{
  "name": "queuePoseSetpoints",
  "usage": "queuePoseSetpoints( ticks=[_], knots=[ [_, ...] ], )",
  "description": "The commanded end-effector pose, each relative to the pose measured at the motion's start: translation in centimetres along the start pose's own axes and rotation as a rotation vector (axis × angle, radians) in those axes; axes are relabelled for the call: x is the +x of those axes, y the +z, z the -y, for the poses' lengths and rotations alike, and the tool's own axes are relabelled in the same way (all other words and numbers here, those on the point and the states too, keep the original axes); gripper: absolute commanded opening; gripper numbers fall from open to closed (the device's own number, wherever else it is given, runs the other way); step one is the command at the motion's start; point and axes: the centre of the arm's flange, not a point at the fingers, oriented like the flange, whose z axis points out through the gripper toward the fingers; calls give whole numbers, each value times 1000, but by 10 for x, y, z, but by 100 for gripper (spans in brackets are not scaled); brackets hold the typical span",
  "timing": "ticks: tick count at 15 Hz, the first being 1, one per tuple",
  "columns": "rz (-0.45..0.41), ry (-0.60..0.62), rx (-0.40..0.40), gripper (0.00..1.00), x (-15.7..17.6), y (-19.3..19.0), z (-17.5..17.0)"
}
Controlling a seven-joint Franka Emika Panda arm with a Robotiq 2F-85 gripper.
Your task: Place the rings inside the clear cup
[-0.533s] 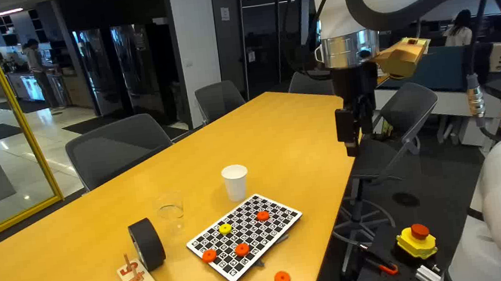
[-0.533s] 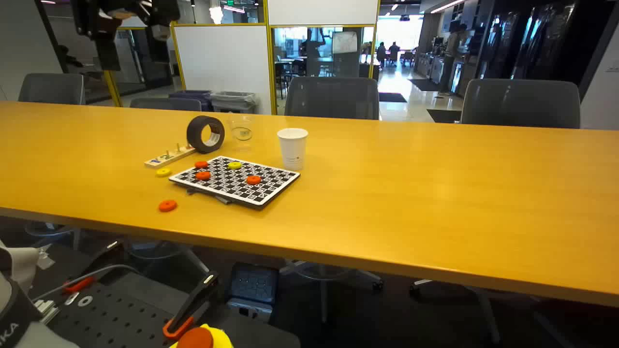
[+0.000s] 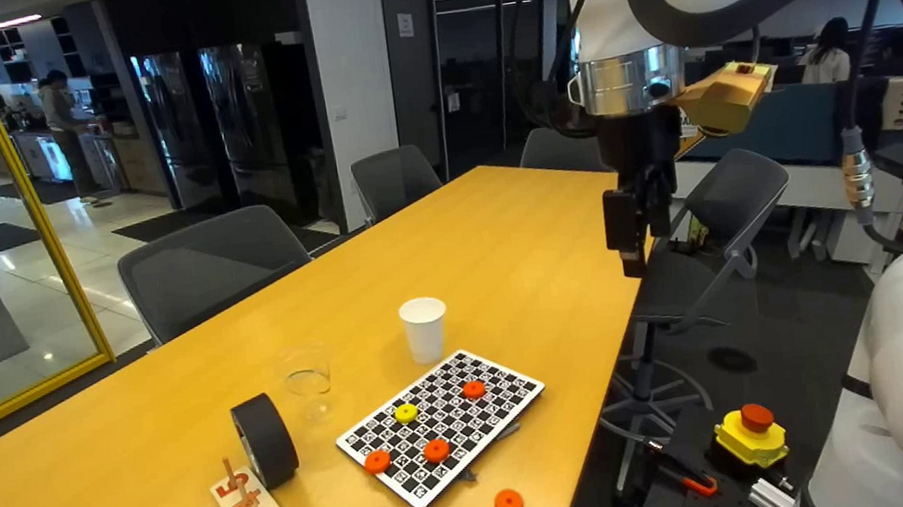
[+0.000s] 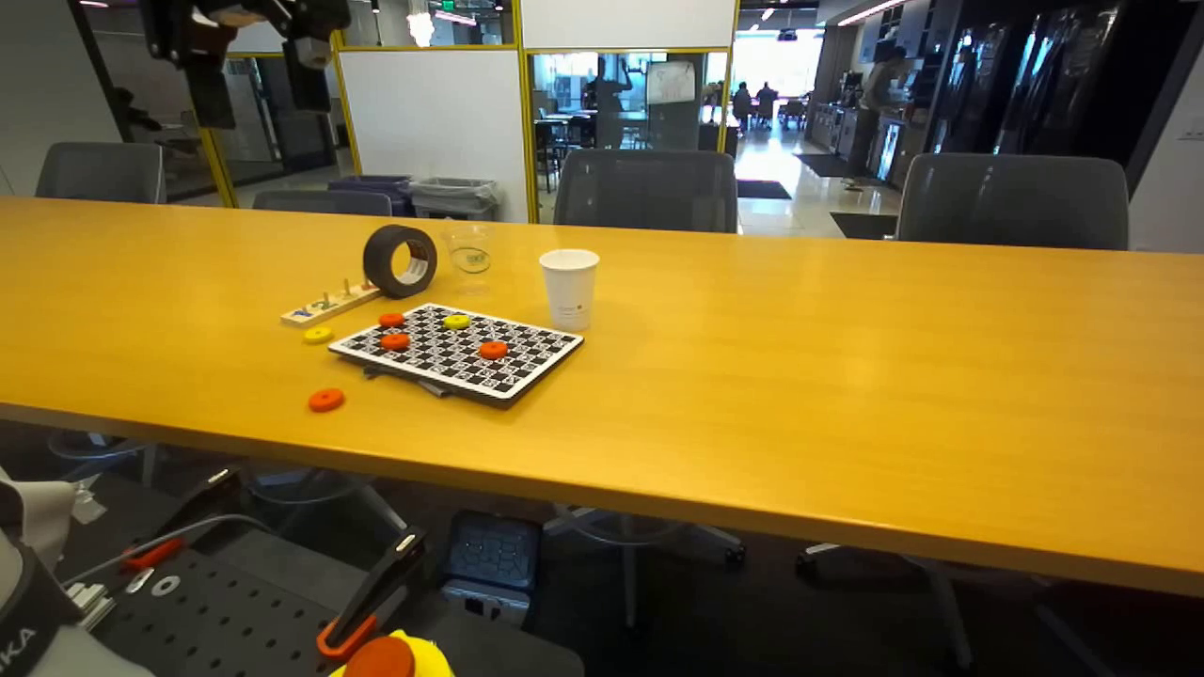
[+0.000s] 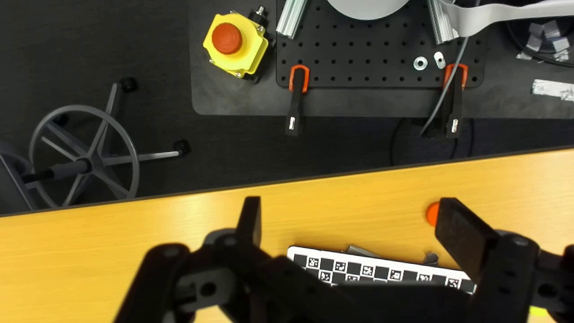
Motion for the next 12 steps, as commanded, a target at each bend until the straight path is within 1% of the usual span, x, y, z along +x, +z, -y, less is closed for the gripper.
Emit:
queuePoseSetpoints(
  ticks=[1,5,8,12],
  knots=[
    [-21,-15,2,100,4,9,8],
    [-86,-76,5,100,6,36,35],
    [-150,-113,41,100,5,68,63],
    [-224,-119,101,100,20,78,98]
  ],
)
